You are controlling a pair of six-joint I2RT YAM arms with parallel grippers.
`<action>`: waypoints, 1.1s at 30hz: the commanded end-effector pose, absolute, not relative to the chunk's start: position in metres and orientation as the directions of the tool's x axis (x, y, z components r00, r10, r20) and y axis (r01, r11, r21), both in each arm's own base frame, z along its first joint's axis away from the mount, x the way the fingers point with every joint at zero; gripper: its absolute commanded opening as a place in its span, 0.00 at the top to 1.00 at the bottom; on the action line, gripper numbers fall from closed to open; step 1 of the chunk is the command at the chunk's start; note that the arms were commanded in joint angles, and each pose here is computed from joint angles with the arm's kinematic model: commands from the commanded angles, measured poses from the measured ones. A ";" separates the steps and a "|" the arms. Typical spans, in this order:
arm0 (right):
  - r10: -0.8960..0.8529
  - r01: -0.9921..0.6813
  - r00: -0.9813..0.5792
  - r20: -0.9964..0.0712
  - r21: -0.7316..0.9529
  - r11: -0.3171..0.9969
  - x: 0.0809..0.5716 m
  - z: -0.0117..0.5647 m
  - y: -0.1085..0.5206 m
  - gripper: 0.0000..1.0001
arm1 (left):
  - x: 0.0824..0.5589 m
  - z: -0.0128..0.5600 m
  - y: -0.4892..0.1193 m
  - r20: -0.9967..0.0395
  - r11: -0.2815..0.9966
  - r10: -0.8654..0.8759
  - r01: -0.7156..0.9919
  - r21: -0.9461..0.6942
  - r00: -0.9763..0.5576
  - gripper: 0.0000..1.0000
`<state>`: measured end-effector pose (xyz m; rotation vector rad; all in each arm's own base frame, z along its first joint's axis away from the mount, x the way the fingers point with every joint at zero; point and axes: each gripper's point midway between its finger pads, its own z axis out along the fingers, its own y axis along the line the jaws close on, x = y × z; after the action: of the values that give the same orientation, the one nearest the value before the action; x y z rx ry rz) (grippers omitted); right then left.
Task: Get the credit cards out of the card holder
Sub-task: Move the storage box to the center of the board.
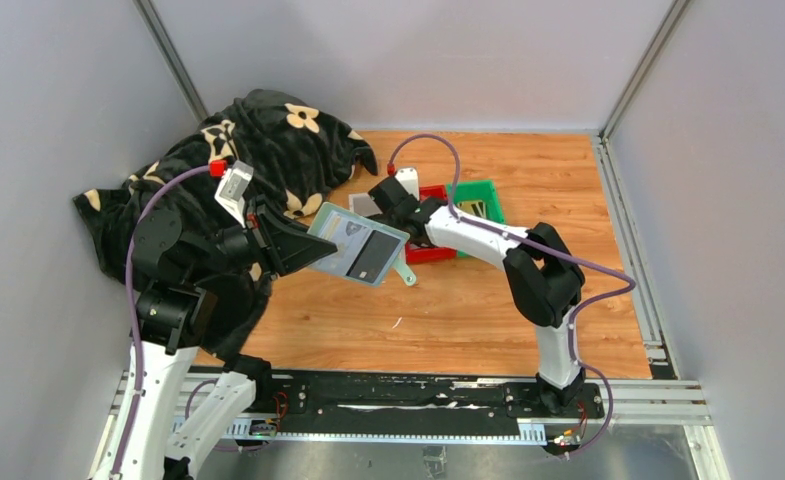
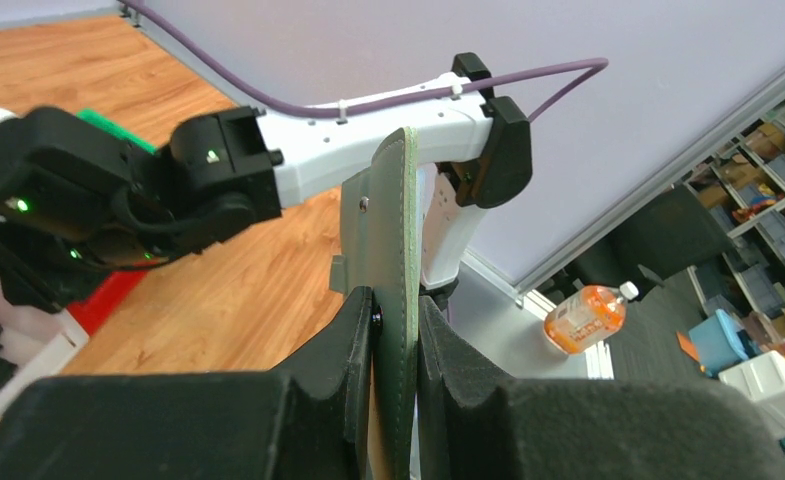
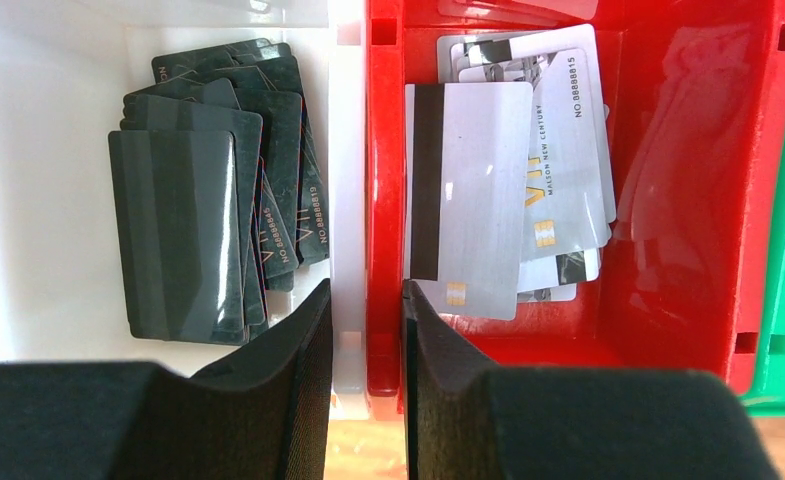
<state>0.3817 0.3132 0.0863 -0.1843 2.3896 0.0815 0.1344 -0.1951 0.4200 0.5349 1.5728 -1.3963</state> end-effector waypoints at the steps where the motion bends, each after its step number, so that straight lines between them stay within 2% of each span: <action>1: -0.078 -0.089 -0.768 -0.636 -0.014 0.996 0.338 0.062 0.309 1.00 | 0.123 0.436 -0.193 -0.876 0.241 -0.257 0.851 -0.467 -0.408 1.00; 7: -0.011 -0.032 -0.758 -0.652 0.019 0.999 0.318 0.065 0.316 0.99 | 0.121 0.436 -0.193 -0.876 0.237 -0.255 0.852 -0.467 -0.409 1.00; 10: 0.050 0.007 -0.744 -0.666 0.067 0.998 0.319 0.076 0.317 0.91 | 0.119 0.435 -0.193 -0.877 0.235 -0.252 0.853 -0.465 -0.409 1.00; 16: 0.078 -0.010 -0.710 -0.700 0.120 0.993 0.326 0.115 0.321 0.51 | 0.118 0.431 -0.192 -0.883 0.244 -0.240 0.855 -0.458 -0.404 1.00; 18: 0.071 -0.058 -0.699 -0.711 0.156 0.986 0.326 0.140 0.325 0.38 | 0.120 0.428 -0.192 -0.884 0.252 -0.233 0.852 -0.458 -0.406 1.00; 21: 0.036 -0.170 -0.687 -0.726 0.209 0.963 0.321 0.172 0.330 0.24 | 0.123 0.421 -0.192 -0.890 0.265 -0.210 0.853 -0.451 -0.405 1.00; 25: -0.079 -0.398 -0.668 -0.740 0.265 0.878 0.303 0.211 0.332 0.22 | 0.122 0.411 -0.192 -0.912 0.267 -0.160 0.873 -0.409 -0.378 1.00; 28: -0.140 -0.548 -0.597 -0.790 0.275 0.790 0.291 0.250 0.314 0.22 | 0.117 0.398 -0.191 -0.928 0.259 -0.099 0.891 -0.372 -0.359 1.00; 33: -0.159 -0.775 -0.369 -0.916 0.209 0.597 0.260 0.330 0.300 0.21 | 0.107 0.367 -0.190 -0.932 0.212 0.017 0.913 -0.350 -0.361 1.00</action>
<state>0.2959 0.2958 0.2858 -0.4221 2.0807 0.6565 0.1213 -0.1915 0.3842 0.7441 1.6062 -1.2871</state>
